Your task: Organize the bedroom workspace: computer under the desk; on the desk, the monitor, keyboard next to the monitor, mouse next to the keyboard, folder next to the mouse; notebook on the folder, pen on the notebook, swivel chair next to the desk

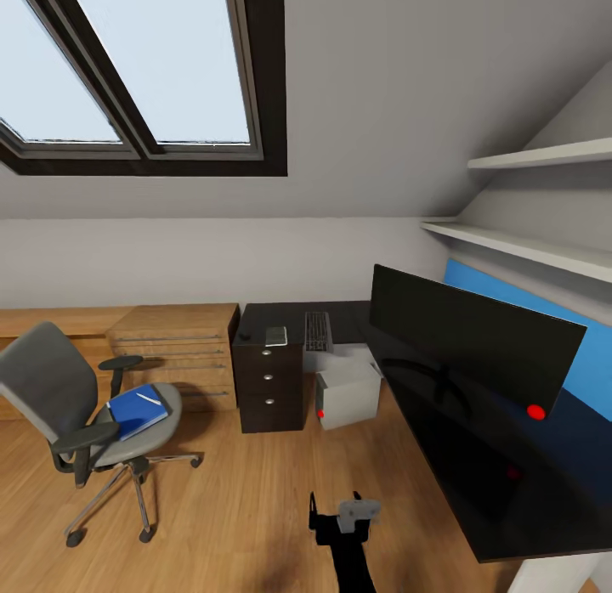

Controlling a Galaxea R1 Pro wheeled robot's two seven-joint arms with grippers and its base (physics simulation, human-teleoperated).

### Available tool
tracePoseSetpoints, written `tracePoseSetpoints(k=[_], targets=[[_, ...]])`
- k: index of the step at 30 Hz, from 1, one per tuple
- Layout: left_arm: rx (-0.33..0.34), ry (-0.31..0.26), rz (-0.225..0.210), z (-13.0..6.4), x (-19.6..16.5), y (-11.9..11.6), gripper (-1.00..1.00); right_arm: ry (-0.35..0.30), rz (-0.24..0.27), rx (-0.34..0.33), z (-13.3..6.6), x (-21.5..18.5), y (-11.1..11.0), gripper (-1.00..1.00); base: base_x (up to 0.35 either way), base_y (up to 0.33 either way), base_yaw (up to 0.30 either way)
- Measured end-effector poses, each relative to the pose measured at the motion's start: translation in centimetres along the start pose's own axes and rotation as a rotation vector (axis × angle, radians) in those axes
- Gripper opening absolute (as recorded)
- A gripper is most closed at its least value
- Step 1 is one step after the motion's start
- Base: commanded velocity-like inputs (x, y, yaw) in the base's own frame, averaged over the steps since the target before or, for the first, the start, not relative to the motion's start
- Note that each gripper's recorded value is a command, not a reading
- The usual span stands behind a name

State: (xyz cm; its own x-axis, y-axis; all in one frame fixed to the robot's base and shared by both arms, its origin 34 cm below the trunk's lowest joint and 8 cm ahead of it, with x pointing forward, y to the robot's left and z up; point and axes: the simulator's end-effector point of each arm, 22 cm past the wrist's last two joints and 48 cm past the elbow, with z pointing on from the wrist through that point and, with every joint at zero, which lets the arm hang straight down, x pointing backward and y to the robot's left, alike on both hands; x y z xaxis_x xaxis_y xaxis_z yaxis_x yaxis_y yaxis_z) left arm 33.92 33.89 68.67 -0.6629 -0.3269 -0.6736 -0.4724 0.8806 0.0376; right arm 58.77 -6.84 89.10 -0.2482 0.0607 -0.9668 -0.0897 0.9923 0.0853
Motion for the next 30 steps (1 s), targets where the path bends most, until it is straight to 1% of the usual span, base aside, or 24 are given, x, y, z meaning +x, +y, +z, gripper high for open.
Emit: tracePoseSetpoints(k=[2, 3, 4, 7, 10, 11, 13, 14, 15, 16, 18, 19, 20, 21, 23, 24, 25, 26, 29, 30], targets=[[0.001, 0.0, 0.0, 0.0, 0.0, 0.0, 1.0, -0.04, 0.017, 0.021, 0.9, -2.2, -0.1, 1.0, 0.0, 0.0, 0.0], [0.002, -0.001, -0.001, 0.0, 0.0, 0.0, 1.0, -0.08, 0.029, 0.038, 1.8, -4.6, -0.3, 1.0, 0.0, 0.0, 0.0], [0.002, -0.001, -0.001, 0.0, 0.0, -0.1, 1.0, -0.099, 0.035, 0.047, 2.3, -5.9, -0.4, 1.0, 0.0, 0.0, 0.0], [0.005, -0.001, 0.001, 0.0, 0.0, -0.1, 1.0, -0.138, 0.037, 0.07, 3.7, -9.0, -1.2, 1.0, 0.0, 0.0, 0.0], [0.007, -0.001, 0.003, 0.0, 0.0, -0.2, 1.0, -0.154, 0.038, 0.096, 4.9, -11.8, -2.5, 1.0, 0.0, 0.0, 0.0], [0.009, -0.001, 0.005, 0.0, 0.0, -0.2, 1.0, -0.128, 0.063, 0.148, 6.3, -14.4, -4.6, 1.0, 0.0, 0.0, 0.0], [0.009, 0.0, 0.006, 0.0, 0.0, -0.2, 1.0, -0.104, 0.087, 0.179, 6.9, -15.8, -5.9, 1.0, 0.0, -0.031, 0.0], [0.01, 0.0, 0.007, 0.0, 0.0, -0.2, 1.0, -0.051, 0.137, 0.228, 7.6, -17.7, -8.3, 1.0, 0.0, -0.097, 0.0], [0.011, 0.0, 0.008, 0.0, 0.0, -0.3, 1.0, -0.037, 0.156, 0.244, 7.7, -18.3, -9.3, 1.0, 0.0, -0.169, 0.0], [0.011, 0.0, 0.008, 0.0, 0.0, -0.3, 1.0, -0.018, 0.182, 0.263, 7.9, -19.1, -10.9, 1.0, 0.0, -0.198, 0.0], [0.012, 0.0, 0.009, 0.0, 0.0, -0.3, 1.0, 0.001, 0.207, 0.279, 7.9, -19.8, -12.7, 1.0, 0.0, -0.252, 0.0], [0.011, 0.002, 0.009, 0.0, 0.1, -0.3, 1.0, 0.036, 0.24, 0.292, 8.0, -20.8, -16.0, 1.0, 0.0, -0.29, 0.0], [0.011, 0.003, 0.01, 0.0, 0.1, -0.3, 1.0, 0.038, 0.26, 0.302, 7.9, -20.9, -17.1, 1.0, 0.0, -0.295, 0.0], [0.012, 0.003, 0.01, 0.0, 0.1, -0.3, 1.0, 0.04, 0.271, 0.304, 7.9, -21.1, -17.6, 1.0, 0.0, -0.302, 0.0], [0.011, 0.003, 0.01, 0.0, 0.1, -0.2, 1.0, 0.038, 0.309, 0.32, 7.7, -21.6, -20.1, 1.0, 0.0, -0.309, 0.0], [0.011, 0.003, 0.01, 0.0, 0.1, -0.2, 1.0, 0.034, 0.315, 0.332, 7.6, -21.7, -21.3, 1.0, 0.0, -0.311, 0.0], [0.011, 0.003, 0.01, 0.0, 0.1, -0.2, 1.0, 0.032, 0.315, 0.34, 7.5, -21.8, -22.0, 1.0, 0.0, -0.312, 0.0], [0.01, 0.003, 0.01, 0.0, 0.1, -0.2, 1.0, 0.026, 0.31, 0.354, 7.3, -22.1, -23.3, 1.0, 0.0, -0.313, 0.0], [0.009, 0.002, 0.009, 0.0, 0.1, -0.1, 1.0, 0.018, 0.299, 0.375, 6.9, -22.5, -25.2, 1.0, 0.0, -0.313, 0.0], [0.008, 0.002, 0.009, 0.0, 0.1, -0.1, 1.0, 0.013, 0.293, 0.387, 6.7, -22.7, -26.3, 1.0, 0.0, -0.314, 0.0]])
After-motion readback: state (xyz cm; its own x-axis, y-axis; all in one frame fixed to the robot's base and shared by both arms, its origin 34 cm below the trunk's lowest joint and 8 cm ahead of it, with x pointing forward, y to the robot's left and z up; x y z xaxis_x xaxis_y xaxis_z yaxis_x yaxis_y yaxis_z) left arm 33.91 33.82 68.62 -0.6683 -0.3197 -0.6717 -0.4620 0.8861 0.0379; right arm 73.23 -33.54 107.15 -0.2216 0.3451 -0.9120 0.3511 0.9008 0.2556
